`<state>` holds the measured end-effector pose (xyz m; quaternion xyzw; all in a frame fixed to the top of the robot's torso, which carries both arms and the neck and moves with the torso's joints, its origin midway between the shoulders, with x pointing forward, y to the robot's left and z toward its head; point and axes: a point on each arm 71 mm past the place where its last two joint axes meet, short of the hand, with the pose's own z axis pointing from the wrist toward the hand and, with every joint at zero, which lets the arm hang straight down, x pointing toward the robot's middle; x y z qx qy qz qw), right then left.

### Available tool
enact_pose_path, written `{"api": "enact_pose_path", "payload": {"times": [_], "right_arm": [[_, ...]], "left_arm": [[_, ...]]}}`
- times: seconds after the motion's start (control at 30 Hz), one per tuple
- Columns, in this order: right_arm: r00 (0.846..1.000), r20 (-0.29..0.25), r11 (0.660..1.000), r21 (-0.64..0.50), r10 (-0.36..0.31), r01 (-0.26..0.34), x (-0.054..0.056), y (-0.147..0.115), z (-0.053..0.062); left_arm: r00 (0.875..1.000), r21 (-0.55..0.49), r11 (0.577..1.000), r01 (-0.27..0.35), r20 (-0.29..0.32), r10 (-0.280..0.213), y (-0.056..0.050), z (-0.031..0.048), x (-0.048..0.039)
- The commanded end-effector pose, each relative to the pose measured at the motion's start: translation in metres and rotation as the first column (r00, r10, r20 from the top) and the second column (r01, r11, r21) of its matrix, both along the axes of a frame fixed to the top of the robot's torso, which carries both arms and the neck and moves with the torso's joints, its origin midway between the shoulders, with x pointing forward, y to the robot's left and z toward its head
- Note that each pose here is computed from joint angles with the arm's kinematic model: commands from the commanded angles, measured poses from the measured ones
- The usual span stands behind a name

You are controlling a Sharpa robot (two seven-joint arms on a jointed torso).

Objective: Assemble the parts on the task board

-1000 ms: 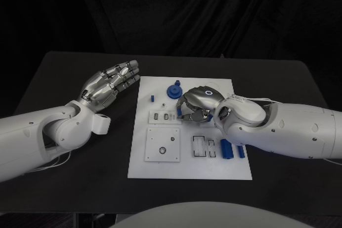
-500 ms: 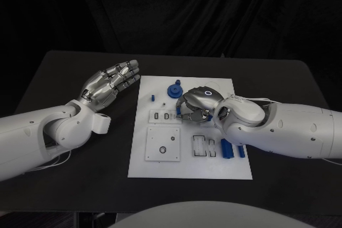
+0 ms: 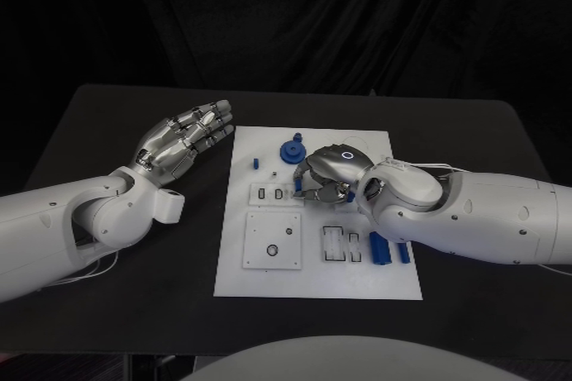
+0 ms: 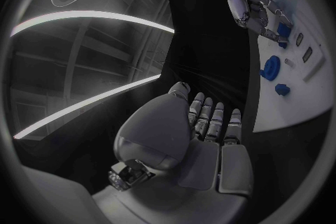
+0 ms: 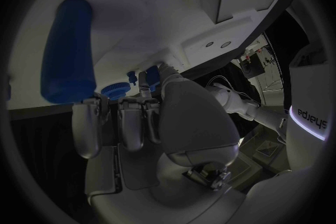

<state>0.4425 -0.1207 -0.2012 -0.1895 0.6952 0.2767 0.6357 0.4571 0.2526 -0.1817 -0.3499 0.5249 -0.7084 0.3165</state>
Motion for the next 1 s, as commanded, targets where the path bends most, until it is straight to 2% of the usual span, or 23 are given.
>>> {"api": "enact_pose_path", "payload": {"times": [0.03,1.0], "right_arm": [[1.0,-0.013,1.0,-0.02,-0.006,0.005,-0.0009,-0.0007,-0.0046],[1.0,0.002,1.0,-0.002,0.013,-0.013,-0.0013,0.0002,-0.0031]], "left_arm": [[1.0,-0.014,1.0,0.011,0.003,-0.01,-0.0013,0.0002,-0.0006],[1.0,-0.004,1.0,0.005,-0.006,-0.005,0.001,-0.0013,0.0004]]}}
